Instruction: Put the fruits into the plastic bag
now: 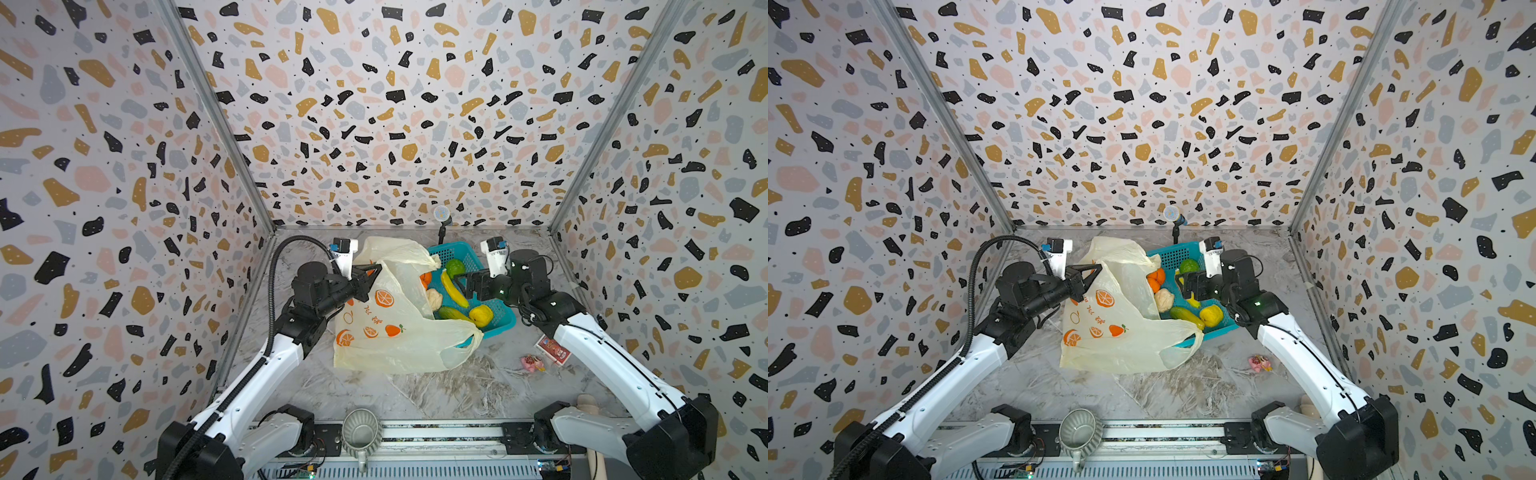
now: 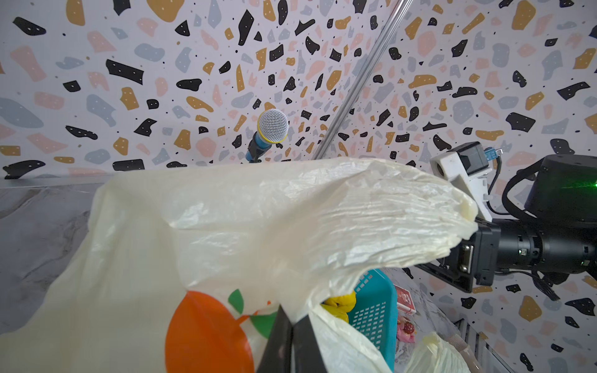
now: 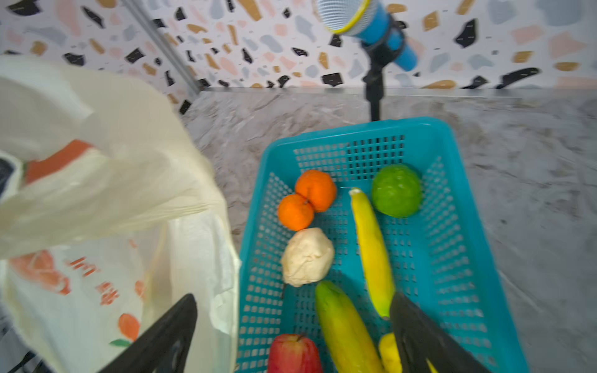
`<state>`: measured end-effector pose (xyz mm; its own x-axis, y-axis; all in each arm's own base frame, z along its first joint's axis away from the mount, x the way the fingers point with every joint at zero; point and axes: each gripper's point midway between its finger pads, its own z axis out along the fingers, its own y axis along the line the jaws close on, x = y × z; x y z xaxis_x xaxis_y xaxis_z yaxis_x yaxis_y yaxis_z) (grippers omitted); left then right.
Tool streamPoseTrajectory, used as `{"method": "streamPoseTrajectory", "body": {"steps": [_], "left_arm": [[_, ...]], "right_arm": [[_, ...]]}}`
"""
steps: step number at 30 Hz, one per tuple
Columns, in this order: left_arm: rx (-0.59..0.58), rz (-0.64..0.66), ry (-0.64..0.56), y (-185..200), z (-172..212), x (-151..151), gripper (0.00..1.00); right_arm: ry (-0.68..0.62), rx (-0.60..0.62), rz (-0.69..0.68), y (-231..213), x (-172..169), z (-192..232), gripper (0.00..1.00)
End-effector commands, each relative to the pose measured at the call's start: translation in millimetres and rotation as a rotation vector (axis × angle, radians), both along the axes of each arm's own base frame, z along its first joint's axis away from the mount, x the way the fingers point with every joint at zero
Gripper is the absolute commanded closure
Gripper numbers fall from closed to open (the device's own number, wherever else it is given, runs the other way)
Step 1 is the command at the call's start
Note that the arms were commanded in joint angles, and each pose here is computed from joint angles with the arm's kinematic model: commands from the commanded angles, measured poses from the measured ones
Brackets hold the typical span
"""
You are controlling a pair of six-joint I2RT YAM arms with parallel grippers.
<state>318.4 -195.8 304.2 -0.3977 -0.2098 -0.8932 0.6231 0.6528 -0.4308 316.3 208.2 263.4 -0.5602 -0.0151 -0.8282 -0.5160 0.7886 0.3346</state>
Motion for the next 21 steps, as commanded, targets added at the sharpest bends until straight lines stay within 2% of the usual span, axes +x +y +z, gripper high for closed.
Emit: {"method": "streamPoseTrajectory", "body": {"steps": [1,6,12,14,19,21], "left_arm": [[0.001,-0.022,-0.049,0.2,11.3,-5.4,1.0],[-0.007,-0.023,-0.029,0.4,8.5,-7.4,1.0],[-0.012,-0.056,-0.017,-3.8,6.0,-12.0,1.0],[-0.007,-0.076,-0.014,-5.7,5.0,-15.0,1.0],[0.013,-0.121,0.002,-8.8,-2.4,-24.5,1.0],[0.031,-0.12,0.009,-7.7,-7.3,-26.1,1.0]], "right_arm": [[-0.109,0.096,0.164,29.6,-19.1,32.7,0.07],[-0.145,0.098,0.27,64.6,-29.4,37.1,0.06],[-0.207,0.148,0.247,81.2,-14.8,53.8,0.07],[-0.24,0.156,0.217,82.5,-6.0,61.0,0.12],[-0.333,0.174,0.183,85.7,9.7,82.6,0.6],[-0.354,0.177,0.208,90.2,9.7,89.7,0.87]]}}
